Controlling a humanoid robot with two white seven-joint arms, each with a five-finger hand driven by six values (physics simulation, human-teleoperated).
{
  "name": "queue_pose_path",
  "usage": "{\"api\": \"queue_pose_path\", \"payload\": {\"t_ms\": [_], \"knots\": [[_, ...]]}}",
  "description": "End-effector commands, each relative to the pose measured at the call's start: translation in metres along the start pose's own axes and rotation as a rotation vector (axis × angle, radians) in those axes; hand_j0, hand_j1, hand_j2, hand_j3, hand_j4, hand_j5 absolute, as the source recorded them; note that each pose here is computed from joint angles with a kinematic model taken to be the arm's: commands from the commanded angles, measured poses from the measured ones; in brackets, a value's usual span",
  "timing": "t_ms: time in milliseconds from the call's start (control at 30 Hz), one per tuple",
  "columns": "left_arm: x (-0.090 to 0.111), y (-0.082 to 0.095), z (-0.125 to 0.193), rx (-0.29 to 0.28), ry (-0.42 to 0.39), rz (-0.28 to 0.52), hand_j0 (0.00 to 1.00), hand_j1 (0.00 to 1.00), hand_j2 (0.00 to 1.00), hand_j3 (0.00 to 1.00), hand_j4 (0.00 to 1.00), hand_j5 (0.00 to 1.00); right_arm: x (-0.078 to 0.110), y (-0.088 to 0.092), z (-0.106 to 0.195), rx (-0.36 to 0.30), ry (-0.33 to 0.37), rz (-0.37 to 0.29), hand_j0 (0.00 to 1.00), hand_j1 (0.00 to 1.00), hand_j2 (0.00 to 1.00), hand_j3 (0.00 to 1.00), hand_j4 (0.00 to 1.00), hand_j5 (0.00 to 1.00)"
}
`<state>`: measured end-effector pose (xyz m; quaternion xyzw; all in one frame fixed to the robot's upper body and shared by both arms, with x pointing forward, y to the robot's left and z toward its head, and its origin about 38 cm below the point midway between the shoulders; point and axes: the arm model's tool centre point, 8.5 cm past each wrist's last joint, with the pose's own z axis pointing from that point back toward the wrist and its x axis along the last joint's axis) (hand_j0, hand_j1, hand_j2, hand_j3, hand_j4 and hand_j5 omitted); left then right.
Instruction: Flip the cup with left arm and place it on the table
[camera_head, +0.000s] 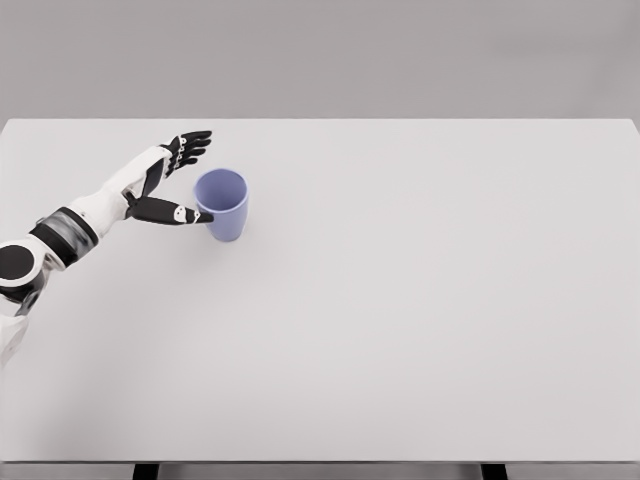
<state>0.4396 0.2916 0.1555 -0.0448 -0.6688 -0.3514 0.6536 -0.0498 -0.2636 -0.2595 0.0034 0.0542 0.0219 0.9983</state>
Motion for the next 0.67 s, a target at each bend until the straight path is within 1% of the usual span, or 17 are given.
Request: {"api": "queue_pose_path", "payload": {"t_ms": [0,133,167,200,267,300,333,400,433,567,633], "knots": [[0.001,0.003,0.002,0.001,-0.002,-0.008,1.0,1.0,1.0,1.0,1.0,1.0,0.0,0.0,0.0,0.0,0.0,0.0,1.0,1.0,1.0,1.0,1.0,1.0],[0.006,0.004,0.002,0.0,-0.016,-0.02,1.0,1.0,1.0,1.0,1.0,1.0,0.0,0.0,0.0,0.0,0.0,0.0,1.0,1.0,1.0,1.0,1.0,1.0],[0.011,0.005,0.004,-0.002,-0.023,-0.037,1.0,1.0,1.0,1.0,1.0,1.0,0.0,0.0,0.0,0.0,0.0,0.0,1.0,1.0,1.0,1.0,1.0,1.0],[0.01,0.011,0.008,0.002,-0.012,-0.054,1.0,1.0,1.0,1.0,1.0,1.0,0.0,0.0,0.0,0.0,0.0,0.0,1.0,1.0,1.0,1.0,1.0,1.0],[0.017,0.023,0.02,0.0,-0.005,-0.102,1.0,1.0,1.0,1.0,1.0,1.0,0.0,0.0,0.0,0.0,0.0,0.0,1.0,1.0,1.0,1.0,1.0,1.0],[0.022,0.034,0.028,0.016,0.001,-0.128,1.0,1.0,1.0,1.0,1.0,1.0,0.0,0.0,0.0,0.0,0.0,0.0,1.0,1.0,1.0,1.0,1.0,1.0],[0.025,0.042,0.033,0.027,0.004,-0.142,1.0,1.0,1.0,1.0,1.0,1.0,0.0,0.0,0.0,0.0,0.0,0.0,1.0,1.0,1.0,1.0,1.0,1.0],[0.027,0.045,0.038,0.029,0.009,-0.155,1.0,1.0,1.0,1.0,1.0,1.0,0.0,0.0,0.0,0.0,0.0,0.0,1.0,1.0,1.0,1.0,1.0,1.0],[0.029,0.052,0.042,0.043,0.01,-0.166,1.0,1.0,1.0,1.0,1.0,1.0,0.0,0.0,0.0,0.0,0.0,0.0,1.0,1.0,1.0,1.0,1.0,1.0],[0.033,0.056,0.048,0.061,0.002,-0.169,1.0,1.0,1.0,1.0,1.0,1.0,0.0,0.0,0.0,0.0,0.0,0.0,1.0,1.0,1.0,1.0,1.0,1.0],[0.033,0.064,0.055,0.078,0.009,-0.174,1.0,1.0,1.0,1.0,1.0,1.0,0.0,0.0,0.0,0.0,0.0,0.0,1.0,1.0,1.0,1.0,1.0,1.0]]}}
